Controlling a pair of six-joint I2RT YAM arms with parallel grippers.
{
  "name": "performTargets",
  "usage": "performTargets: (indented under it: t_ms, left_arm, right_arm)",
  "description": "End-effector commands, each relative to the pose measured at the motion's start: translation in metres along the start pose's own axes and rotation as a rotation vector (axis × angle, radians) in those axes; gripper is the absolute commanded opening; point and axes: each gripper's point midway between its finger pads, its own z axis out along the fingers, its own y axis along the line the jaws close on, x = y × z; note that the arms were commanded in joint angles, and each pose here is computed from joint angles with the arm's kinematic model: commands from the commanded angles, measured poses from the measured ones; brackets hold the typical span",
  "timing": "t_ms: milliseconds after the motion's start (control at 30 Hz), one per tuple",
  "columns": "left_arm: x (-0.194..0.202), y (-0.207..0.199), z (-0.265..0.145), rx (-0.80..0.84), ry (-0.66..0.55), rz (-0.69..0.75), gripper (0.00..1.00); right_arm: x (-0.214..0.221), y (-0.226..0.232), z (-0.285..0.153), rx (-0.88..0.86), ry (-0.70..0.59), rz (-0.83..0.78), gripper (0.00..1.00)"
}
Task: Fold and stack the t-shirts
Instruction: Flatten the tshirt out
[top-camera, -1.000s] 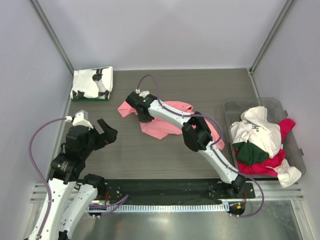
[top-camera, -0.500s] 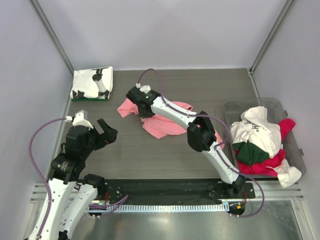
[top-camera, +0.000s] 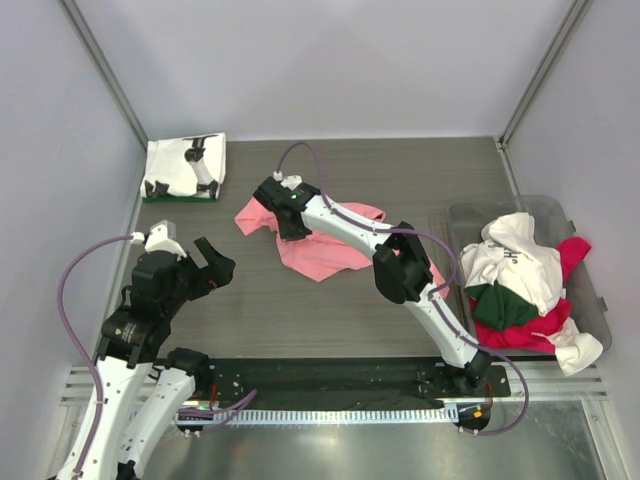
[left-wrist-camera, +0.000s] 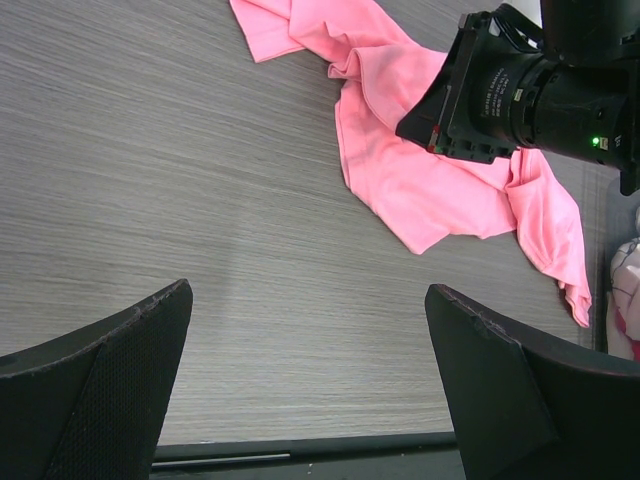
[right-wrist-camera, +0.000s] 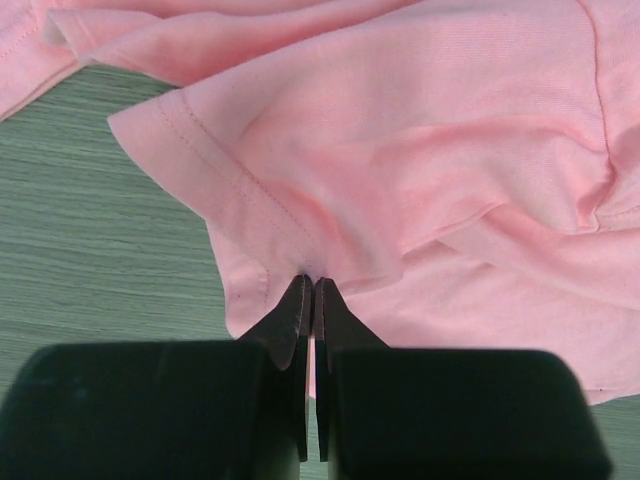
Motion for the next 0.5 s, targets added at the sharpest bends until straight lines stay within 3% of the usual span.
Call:
performTargets:
  t_ms: [0, 100, 233, 467]
  left_arm:
    - [-0.010, -0.005, 0.001, 0.015, -0.037, 0.006, 1.00]
    - [-0.010, -0.003, 0.002, 0.005, -0.036, 0.007, 1.00]
    - [-0.007, 0.001, 0.009, -0.025, -0.018, 0.010, 1.00]
    - [-0.001, 0.002, 0.036, -0.082, 0.071, 0.031, 1.00]
  right_arm:
    - [-0.018, 0.000, -0.030, -0.036, -0.050, 0.014, 0.01]
    - [-0.018, -0.011, -0.037, -0.009, -0.063, 0.011, 0.01]
    - [-0.028, -0.048, -0.079, 0.033, -0.121, 0.052, 0.01]
    - [-0.021, -0.166, -0.133, 0.169, -0.179, 0.209, 0.01]
